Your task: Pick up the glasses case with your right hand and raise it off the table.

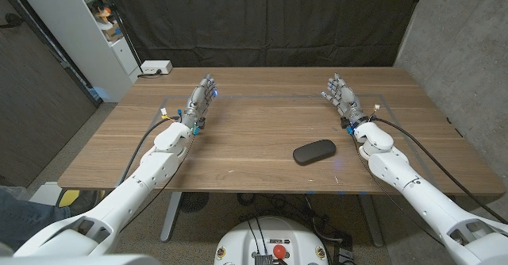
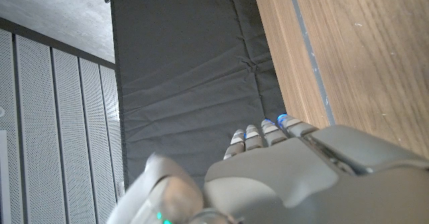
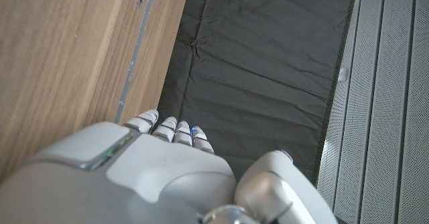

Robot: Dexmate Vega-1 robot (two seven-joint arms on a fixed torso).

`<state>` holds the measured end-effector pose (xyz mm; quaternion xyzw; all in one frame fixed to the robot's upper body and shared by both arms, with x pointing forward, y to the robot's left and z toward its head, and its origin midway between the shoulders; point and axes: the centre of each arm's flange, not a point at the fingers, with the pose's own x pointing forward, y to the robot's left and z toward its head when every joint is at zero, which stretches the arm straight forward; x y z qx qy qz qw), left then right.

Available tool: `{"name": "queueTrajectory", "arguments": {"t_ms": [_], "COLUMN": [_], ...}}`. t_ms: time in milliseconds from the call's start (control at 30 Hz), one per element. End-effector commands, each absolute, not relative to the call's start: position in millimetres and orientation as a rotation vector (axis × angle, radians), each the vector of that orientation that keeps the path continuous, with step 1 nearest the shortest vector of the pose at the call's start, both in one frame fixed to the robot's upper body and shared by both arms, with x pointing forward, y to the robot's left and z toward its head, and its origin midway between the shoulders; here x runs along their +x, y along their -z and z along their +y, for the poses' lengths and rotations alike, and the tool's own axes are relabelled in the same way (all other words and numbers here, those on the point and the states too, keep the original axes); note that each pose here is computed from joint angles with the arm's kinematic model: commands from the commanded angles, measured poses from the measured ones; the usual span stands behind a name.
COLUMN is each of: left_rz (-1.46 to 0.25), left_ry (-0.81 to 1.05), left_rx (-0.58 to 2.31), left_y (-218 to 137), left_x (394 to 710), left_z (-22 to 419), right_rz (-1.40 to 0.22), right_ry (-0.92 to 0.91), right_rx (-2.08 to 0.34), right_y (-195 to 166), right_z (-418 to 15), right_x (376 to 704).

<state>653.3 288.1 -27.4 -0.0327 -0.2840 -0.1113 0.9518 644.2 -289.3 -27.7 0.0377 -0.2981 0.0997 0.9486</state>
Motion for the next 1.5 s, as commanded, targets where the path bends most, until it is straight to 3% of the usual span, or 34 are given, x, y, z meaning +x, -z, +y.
{"name": "queueTrajectory", "arguments": {"t_ms": [33,1500], "left_rz": [-0.582,-0.576], "left_ry": [0.257,0.268], "left_rx": [-0.086,-0.026], "left_y": [16.3,2.7], "left_x": [649.3,638.7], "left_z": [278.2,284.1], "right_rz": [-0.612,-0.72], "right_ry": [-0.186,-0.196], "right_rx": [0.158,0.064], "right_y": [29.9,22.1], "right_z": [-294.1,-307.3], "right_x": [635.5,614.6]}}
